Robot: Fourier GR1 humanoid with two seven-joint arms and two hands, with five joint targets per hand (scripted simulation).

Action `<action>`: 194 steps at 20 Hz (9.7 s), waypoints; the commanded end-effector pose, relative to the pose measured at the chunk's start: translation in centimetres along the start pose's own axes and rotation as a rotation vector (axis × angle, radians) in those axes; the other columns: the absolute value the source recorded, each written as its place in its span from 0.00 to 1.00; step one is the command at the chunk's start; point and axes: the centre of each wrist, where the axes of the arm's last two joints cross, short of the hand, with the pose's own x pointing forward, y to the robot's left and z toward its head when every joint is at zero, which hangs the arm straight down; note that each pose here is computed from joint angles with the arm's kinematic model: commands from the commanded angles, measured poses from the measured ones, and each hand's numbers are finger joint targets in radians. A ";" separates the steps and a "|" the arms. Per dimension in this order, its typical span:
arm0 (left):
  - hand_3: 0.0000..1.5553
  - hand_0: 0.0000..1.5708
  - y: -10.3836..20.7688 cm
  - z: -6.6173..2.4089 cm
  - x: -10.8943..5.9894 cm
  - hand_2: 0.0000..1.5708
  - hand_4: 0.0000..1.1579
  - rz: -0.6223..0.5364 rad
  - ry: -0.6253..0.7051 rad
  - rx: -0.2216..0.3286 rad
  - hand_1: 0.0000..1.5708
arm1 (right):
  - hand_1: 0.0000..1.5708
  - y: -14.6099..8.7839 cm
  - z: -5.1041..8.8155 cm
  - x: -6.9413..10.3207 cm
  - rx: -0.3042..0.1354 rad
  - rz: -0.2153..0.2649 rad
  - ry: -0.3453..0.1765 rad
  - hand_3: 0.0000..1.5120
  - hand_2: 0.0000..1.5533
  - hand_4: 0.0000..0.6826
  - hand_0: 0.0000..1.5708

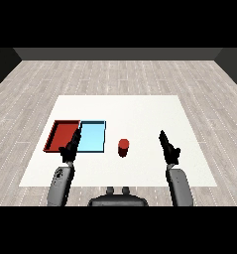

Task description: Pick the red can and put it in the red box

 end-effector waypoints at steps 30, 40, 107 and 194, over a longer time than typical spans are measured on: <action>0.00 0.00 -0.5 -0.32 0.9 0.00 0.00 0.107 -0.439 0.025 0.00 | 0.00 2.5 0.1 -1.2 0.041 -0.177 -0.283 0.00 0.00 0.00 0.00; 0.00 0.00 1.3 -0.70 0.8 0.00 0.00 0.137 -0.433 0.036 0.00 | 0.00 5.5 -2.1 -1.3 0.076 -0.219 -0.207 0.00 0.00 0.00 0.00; 0.00 0.00 2.0 -0.33 0.2 0.00 0.00 0.108 -0.456 0.043 0.00 | 0.95 18.1 -7.2 -6.1 0.042 -0.189 -0.006 0.94 0.94 0.90 0.95; 0.45 0.47 -15.3 -3.51 -1.5 0.56 0.71 0.173 -0.123 -0.042 0.47 | 0.94 22.3 -5.0 5.3 0.174 -0.224 -0.350 0.90 0.93 0.92 0.94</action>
